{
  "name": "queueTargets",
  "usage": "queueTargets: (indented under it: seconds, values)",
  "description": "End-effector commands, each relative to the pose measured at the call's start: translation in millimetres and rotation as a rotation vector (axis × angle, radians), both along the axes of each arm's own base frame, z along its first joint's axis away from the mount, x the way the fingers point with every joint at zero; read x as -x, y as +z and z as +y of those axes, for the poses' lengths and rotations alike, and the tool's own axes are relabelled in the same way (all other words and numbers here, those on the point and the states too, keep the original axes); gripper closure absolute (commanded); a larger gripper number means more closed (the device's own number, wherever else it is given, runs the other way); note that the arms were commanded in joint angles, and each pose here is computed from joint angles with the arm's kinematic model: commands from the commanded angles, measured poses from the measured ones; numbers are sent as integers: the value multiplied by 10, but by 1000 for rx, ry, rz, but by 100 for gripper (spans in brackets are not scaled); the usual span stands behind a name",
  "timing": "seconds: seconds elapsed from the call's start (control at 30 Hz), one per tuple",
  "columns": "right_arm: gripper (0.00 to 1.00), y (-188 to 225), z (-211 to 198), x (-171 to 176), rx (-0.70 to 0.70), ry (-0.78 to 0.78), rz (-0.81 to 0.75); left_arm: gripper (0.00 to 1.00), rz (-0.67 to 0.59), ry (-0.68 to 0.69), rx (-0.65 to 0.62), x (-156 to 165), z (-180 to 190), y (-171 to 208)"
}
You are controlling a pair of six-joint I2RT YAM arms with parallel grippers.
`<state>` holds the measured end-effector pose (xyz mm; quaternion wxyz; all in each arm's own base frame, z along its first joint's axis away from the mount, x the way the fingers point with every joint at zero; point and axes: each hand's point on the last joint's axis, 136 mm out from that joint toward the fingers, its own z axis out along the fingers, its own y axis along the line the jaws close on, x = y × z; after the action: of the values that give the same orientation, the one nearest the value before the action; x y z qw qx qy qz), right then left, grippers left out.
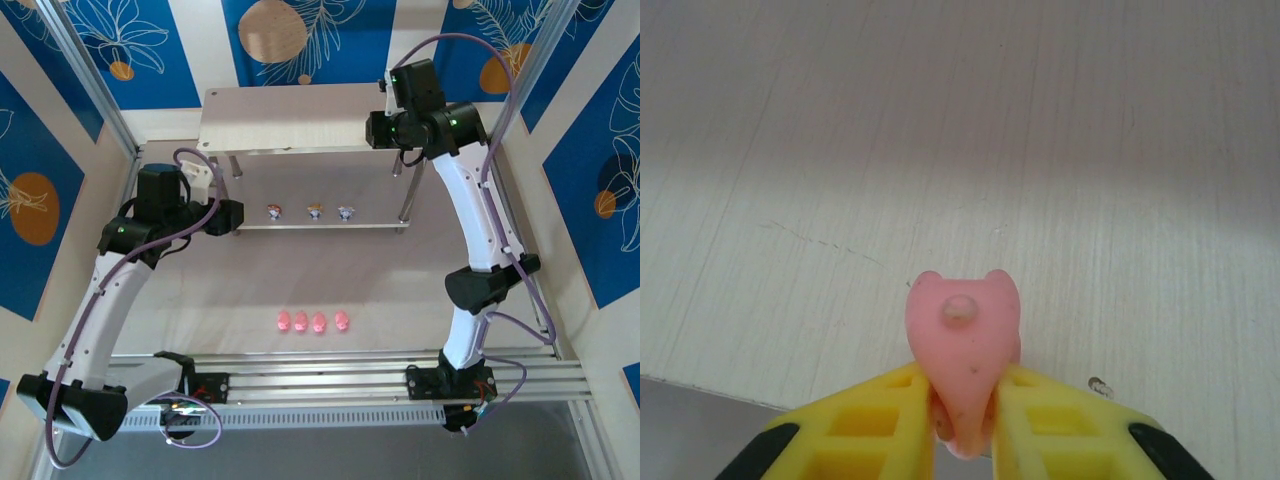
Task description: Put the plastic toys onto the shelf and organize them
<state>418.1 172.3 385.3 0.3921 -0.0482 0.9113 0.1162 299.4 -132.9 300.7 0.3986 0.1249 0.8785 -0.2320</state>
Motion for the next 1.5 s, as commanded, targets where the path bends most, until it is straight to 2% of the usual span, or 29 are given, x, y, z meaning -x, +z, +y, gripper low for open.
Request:
queueTargets:
  seconds: [0.0,0.23,0.43,0.57,0.83,0.97,1.07,1.2,1.3,1.47]
  values:
    - [71,-170,48,-61,1,13,51,44,7,-3,29,-2,-2,-7]
    - [69,-200,82,-176,-2,9,34,44,13,0,29,-5,20,-24]
    - [61,-233,116,-234,-11,9,33,43,15,4,28,-2,40,-28]
    - [49,-173,124,-236,-28,10,15,42,15,9,26,-3,55,-26]
    - [34,92,175,-167,-89,43,-59,42,12,10,24,20,66,-26]
    - [30,379,106,15,-119,38,-155,42,15,-1,34,101,56,-18]
    - [29,621,-46,281,-102,7,-247,41,26,-26,54,228,21,-53]
    - [29,850,-233,730,-76,-18,-349,42,117,-78,43,479,-100,-322]
    - [29,805,-296,1069,-52,-14,-337,42,199,-123,24,715,-288,-611]
    - [29,469,-375,1511,-29,-11,-247,44,348,-129,-14,1092,-522,-1232]
